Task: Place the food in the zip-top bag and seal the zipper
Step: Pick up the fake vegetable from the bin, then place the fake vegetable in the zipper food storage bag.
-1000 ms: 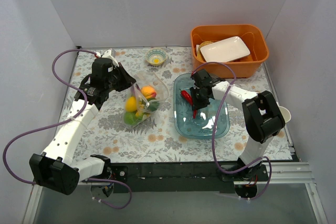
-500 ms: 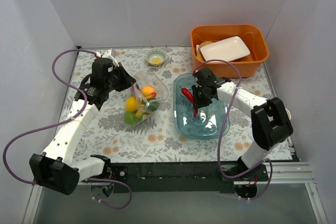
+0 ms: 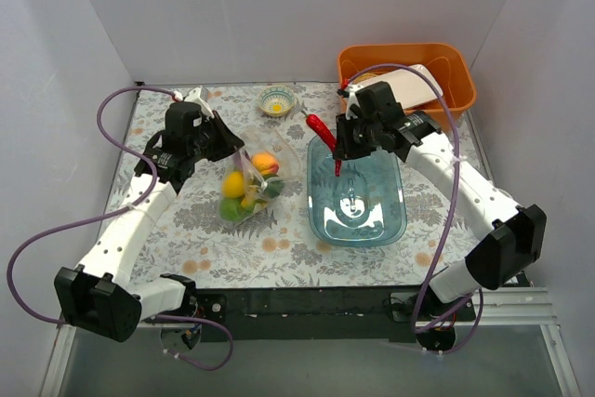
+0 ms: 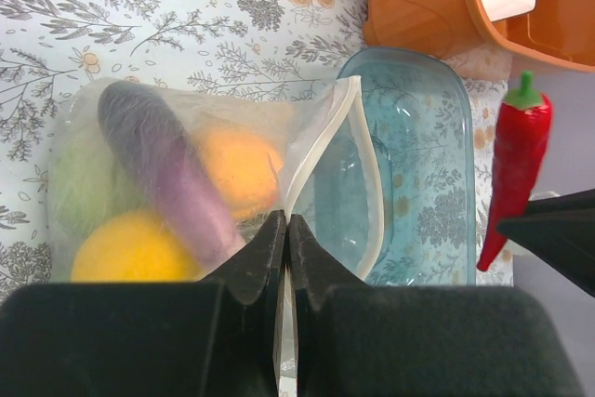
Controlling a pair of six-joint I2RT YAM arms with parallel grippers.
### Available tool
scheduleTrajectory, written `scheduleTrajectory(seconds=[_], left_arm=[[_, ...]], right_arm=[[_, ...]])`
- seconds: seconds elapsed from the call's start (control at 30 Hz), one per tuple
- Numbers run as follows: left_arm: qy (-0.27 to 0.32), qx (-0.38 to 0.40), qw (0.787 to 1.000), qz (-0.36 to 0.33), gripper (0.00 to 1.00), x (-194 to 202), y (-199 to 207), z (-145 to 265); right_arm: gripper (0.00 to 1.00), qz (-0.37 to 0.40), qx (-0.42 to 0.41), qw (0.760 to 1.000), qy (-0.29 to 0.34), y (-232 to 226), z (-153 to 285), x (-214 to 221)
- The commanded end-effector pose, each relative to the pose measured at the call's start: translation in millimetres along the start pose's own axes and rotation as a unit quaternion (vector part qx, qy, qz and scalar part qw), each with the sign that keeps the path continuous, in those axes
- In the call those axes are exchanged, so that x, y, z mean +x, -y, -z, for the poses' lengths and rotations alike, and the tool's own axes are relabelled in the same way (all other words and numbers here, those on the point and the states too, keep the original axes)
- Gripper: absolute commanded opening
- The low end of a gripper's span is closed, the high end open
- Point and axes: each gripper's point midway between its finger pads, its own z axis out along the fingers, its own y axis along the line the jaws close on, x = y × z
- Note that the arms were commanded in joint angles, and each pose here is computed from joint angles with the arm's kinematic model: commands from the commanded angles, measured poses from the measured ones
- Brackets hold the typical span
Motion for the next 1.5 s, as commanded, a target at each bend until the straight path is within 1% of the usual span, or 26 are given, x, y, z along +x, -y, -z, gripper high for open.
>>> scheduleTrajectory(seconds=[0.0,0.03,0.07,0.1,0.2,0.23,0.27,0.3,0.5,0.57,0.63,0.7,0.8,0.83,1.07,1.17,1.23,1.33,1.43,1.47], left_arm=[[-0.008,0.029,0.999,-0.018,0.0,-1,10,-2],[-0.014,0.037,0.999,-0.02,0.0,1,13,-2],[-0.018,0.041,0.999,-0.022,0.0,2,14,-3],[-0.023,0.041,0.999,-0.025,0.0,4,14,-5],[-0.031,0.047,0.998,-0.025,0.0,8,15,-5],[-0.032,0.046,0.998,-0.025,0.0,8,14,-4],[-0.03,0.047,0.998,-0.026,0.0,7,15,-3],[-0.03,0.047,0.998,-0.025,0.0,7,15,-3],[-0.035,0.057,0.997,-0.031,0.0,9,18,-3],[-0.038,0.066,0.996,-0.036,0.0,9,21,-3],[-0.053,0.096,0.993,-0.051,0.0,14,30,-2],[-0.068,0.109,0.99,-0.055,0.0,19,33,-3],[-0.069,0.117,0.989,-0.06,0.0,19,36,0],[-0.069,0.119,0.989,-0.061,0.0,20,36,0],[-0.077,0.126,0.987,-0.065,0.0,22,38,1],[-0.084,0.133,0.985,-0.066,0.0,25,40,1],[-0.088,0.136,0.985,-0.066,0.0,26,41,1],[-0.093,0.136,0.984,-0.066,0.0,29,39,1],[-0.098,0.14,0.983,-0.066,0.0,31,40,1],[-0.098,0.14,0.983,-0.065,0.0,31,40,2]], right_arm=[[0.15,0.073,-0.052,0.996,-0.027,-48,16,-4],[0.15,0.086,-0.058,0.993,-0.048,-58,6,3],[0.15,0.095,-0.058,0.993,-0.043,-64,6,-2],[0.15,0.104,-0.063,0.991,-0.056,-72,4,4],[0.15,0.118,-0.052,0.989,-0.077,-78,-5,11],[0.15,0.118,-0.043,0.988,-0.09,-76,-11,16],[0.14,0.121,-0.036,0.988,-0.089,-75,-11,13],[0.14,0.122,-0.027,0.987,-0.104,-72,-13,20],[0.14,0.14,-0.014,0.983,-0.121,-71,-17,21],[0.14,0.146,-0.003,0.98,-0.134,-67,-18,24],[0.15,0.146,0.005,0.98,-0.139,-67,-24,18],[0.15,0.148,0.007,0.976,-0.157,-68,-29,19],[0.15,0.153,0.006,0.971,-0.184,-68,-39,24],[0.15,0.154,0.004,0.972,-0.176,-71,-39,17],[0.17,0.149,-0.036,0.974,-0.169,-91,-53,3],[0.17,0.14,-0.071,0.975,-0.155,-107,-58,-6],[0.17,0.131,-0.089,0.975,-0.158,-115,-64,-6],[0.17,0.121,-0.096,0.976,-0.155,-119,-72,-6],[0.17,0.101,-0.115,0.976,-0.152,-128,-77,-7],[0.17,0.096,-0.132,0.976,-0.142,-135,-78,-11]])
